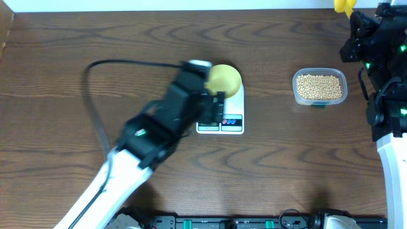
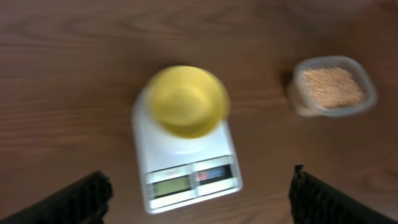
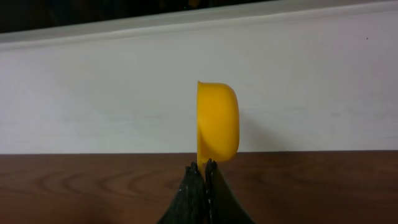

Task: Scoop item into bowl and weigh 50g on scale
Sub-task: 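Retract the left gripper to the left of the scale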

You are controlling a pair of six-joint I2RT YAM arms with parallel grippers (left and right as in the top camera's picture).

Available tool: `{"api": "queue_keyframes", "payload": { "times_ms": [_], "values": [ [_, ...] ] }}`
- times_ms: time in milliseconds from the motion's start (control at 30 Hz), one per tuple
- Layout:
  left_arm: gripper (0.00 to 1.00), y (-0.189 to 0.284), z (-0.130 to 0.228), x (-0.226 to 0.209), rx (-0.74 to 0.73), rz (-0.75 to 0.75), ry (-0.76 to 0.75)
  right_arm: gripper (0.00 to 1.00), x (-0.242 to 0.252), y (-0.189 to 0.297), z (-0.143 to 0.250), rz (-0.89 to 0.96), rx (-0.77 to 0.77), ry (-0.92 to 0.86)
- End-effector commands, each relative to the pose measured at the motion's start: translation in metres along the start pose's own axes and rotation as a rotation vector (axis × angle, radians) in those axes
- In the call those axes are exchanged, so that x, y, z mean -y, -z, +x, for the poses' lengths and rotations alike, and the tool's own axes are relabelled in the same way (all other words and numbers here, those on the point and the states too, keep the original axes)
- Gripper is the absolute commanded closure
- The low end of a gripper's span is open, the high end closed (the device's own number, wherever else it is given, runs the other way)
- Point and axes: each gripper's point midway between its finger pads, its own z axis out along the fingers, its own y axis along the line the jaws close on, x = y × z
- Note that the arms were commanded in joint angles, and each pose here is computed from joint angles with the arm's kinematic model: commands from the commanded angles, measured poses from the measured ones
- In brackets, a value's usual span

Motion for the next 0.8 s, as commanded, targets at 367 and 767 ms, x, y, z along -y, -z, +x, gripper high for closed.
{"api": "queue_keyframes", "payload": {
  "times_ms": [367,767],
  "values": [
    [0.04,0.06,0.028,-0.096,-0.067,-0.34,0.073,0.99,0.014,0.001,-0.008,0.076,0.015,0.116],
    [0.04,0.055,0.033,-0.098,-0.1,-0.351,0.068,0.99,0.041,0.005,-0.007,0.197,0.005,0.108]
  ]
}}
